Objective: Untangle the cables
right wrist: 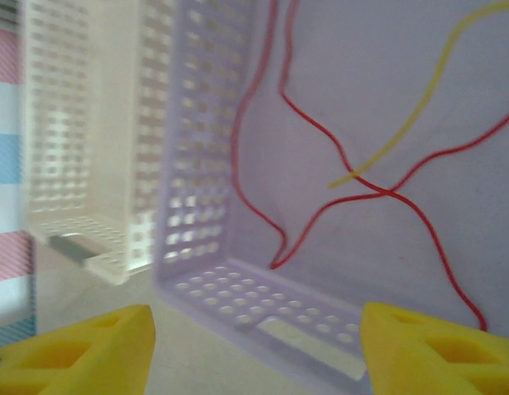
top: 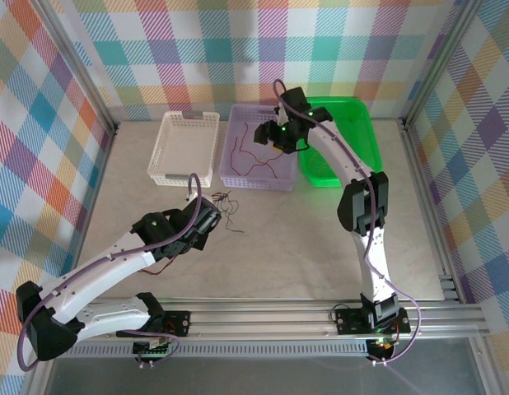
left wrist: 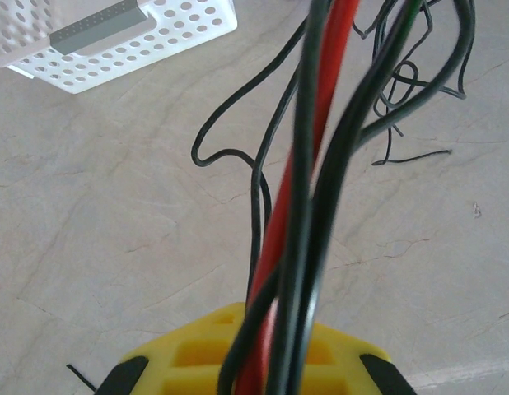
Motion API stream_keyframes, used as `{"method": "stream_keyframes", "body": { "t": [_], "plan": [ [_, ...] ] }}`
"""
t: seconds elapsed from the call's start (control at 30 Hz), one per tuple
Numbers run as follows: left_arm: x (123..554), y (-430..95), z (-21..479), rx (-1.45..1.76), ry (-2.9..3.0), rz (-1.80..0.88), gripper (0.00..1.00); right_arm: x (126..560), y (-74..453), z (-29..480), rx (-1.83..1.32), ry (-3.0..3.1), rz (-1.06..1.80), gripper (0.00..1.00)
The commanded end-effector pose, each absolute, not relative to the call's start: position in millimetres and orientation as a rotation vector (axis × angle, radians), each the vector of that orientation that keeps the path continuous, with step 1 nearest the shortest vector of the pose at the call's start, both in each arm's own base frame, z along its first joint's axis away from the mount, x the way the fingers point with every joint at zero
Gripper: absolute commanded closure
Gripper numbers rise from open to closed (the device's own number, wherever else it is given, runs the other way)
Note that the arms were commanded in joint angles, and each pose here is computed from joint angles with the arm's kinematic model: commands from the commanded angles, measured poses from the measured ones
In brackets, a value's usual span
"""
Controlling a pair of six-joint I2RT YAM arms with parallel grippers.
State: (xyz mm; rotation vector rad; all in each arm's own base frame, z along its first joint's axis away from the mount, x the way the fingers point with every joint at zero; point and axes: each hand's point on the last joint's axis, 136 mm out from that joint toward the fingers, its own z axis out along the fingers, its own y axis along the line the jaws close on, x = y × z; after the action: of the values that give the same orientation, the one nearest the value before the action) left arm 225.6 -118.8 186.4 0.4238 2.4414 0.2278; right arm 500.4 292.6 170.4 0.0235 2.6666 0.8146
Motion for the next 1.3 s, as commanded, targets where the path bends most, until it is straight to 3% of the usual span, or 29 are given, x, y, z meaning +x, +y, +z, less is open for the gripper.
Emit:
{"method": "stream_keyframes", "body": {
  "t": [0.0, 0.37, 0.73, 0.97, 1.13, 1.27],
  "plan": [
    [227.0, -116.0, 183.6, 0.424, 2.444, 0.231, 1.0, 503.0, 283.2, 155.0, 0.036, 2.704, 0.682, 0.32],
    [228.9, -115.2, 181.9, 0.421, 2.453, 0.239, 1.0, 523.0, 290.5, 100.1, 0.045, 2.725, 0.594, 0.32],
    [230.7, -114.0, 178.8, 0.415, 2.467, 0.246, 1.0, 553.4, 305.8, 83.0, 0.066, 2.627, 0.628, 0.35],
    [231.9, -113.4, 177.7, 0.412, 2.474, 0.243, 1.0, 570.2, 313.2, 90.0, 0.055, 2.547, 0.659, 0.45],
    [232.7, -113.8, 176.9, 0.408, 2.48, 0.233, 1.0, 577.9, 317.6, 99.4, 0.049, 2.507, 0.681, 0.63],
    [233.0, -113.7, 175.4, 0.403, 2.486, 0.223, 1.0, 580.5, 319.0, 102.8, 0.032, 2.496, 0.682, 0.68]
  ]
}}
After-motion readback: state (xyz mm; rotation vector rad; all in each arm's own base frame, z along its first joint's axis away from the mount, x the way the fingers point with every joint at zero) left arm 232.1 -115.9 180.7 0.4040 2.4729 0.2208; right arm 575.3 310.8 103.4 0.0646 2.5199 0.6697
